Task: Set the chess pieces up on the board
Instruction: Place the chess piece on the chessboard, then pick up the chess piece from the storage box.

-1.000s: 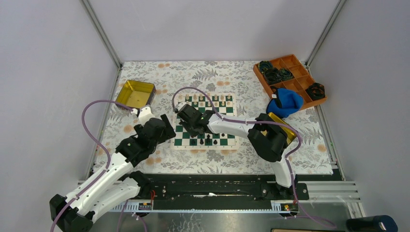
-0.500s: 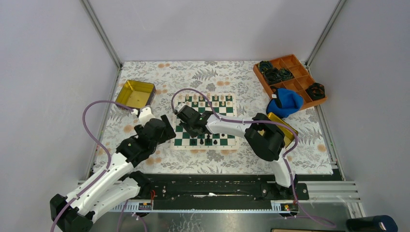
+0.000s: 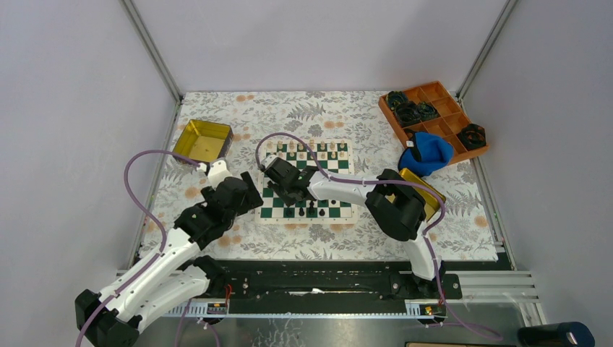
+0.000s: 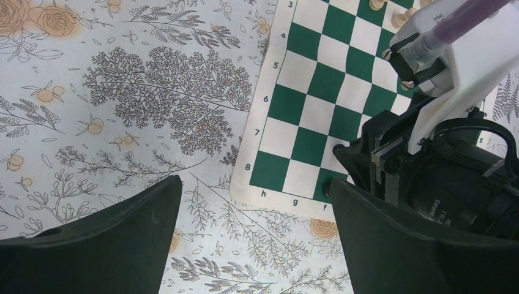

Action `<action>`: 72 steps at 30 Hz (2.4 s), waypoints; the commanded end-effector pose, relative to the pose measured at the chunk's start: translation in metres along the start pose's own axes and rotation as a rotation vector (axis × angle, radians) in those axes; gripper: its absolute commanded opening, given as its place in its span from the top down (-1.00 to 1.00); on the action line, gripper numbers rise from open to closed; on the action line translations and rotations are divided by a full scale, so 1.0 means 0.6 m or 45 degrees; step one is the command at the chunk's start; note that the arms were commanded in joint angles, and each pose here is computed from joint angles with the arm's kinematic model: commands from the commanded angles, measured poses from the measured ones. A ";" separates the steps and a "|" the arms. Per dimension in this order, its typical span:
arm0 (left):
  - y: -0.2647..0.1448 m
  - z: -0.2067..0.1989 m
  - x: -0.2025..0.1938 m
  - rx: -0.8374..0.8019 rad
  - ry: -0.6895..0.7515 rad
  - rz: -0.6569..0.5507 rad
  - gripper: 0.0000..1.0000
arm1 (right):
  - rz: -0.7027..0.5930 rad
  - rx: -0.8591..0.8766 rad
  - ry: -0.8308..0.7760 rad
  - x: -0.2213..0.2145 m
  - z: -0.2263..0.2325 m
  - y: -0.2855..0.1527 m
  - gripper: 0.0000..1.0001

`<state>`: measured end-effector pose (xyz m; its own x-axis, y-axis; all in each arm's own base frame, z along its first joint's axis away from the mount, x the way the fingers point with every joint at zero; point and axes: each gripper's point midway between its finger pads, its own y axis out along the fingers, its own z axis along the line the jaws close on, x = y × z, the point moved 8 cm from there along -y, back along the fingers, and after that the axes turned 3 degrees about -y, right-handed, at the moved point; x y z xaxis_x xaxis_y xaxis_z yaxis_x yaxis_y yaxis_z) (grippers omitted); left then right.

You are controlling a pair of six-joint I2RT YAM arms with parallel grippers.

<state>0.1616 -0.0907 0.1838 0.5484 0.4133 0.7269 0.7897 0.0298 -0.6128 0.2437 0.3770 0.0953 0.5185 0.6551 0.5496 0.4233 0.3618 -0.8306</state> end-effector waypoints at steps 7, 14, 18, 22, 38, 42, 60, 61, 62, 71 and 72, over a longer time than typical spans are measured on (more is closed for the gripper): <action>0.005 -0.004 0.004 -0.009 -0.023 -0.027 -0.98 | -0.122 0.004 -0.022 0.040 0.002 -0.035 0.24; 0.004 -0.002 0.005 -0.004 -0.029 -0.034 -0.97 | -0.206 -0.024 -0.007 0.060 -0.008 -0.078 0.24; 0.002 -0.001 0.006 -0.003 -0.032 -0.039 -0.97 | -0.299 -0.070 0.028 0.074 -0.022 -0.122 0.24; 0.001 0.001 0.005 -0.007 -0.043 -0.044 -0.97 | -0.388 -0.164 0.077 0.084 -0.045 -0.174 0.23; 0.006 -0.006 -0.005 -0.057 -0.032 -0.006 -0.97 | -0.374 -0.705 0.877 -0.123 -0.313 -0.307 0.12; 0.002 -0.006 -0.006 -0.090 -0.051 -0.005 -0.97 | -0.327 -0.803 1.052 -0.204 -0.346 -0.310 0.11; -0.011 -0.014 -0.010 -0.193 -0.052 -0.003 -0.97 | -0.062 -0.813 1.283 -0.346 -0.353 -0.274 0.15; -0.011 -0.014 -0.010 -0.197 -0.053 -0.004 -0.98 | -0.053 -0.812 1.281 -0.348 -0.352 -0.275 0.16; -0.012 -0.015 -0.010 -0.203 -0.053 -0.005 -0.97 | -0.046 -0.810 1.281 -0.351 -0.350 -0.276 0.17; -0.017 -0.017 -0.011 -0.229 -0.050 -0.005 -0.97 | 0.015 -0.803 1.283 -0.356 -0.347 -0.278 0.23; -0.018 -0.017 -0.011 -0.231 -0.051 -0.006 -0.97 | 0.027 -0.801 1.283 -0.357 -0.347 -0.277 0.24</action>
<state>0.1503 -0.0992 0.1835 0.5632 0.4324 0.7042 0.8064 -0.1015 -0.5826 0.2162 0.0399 0.1299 0.7577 -0.2502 0.6027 0.5644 -0.2124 -0.7977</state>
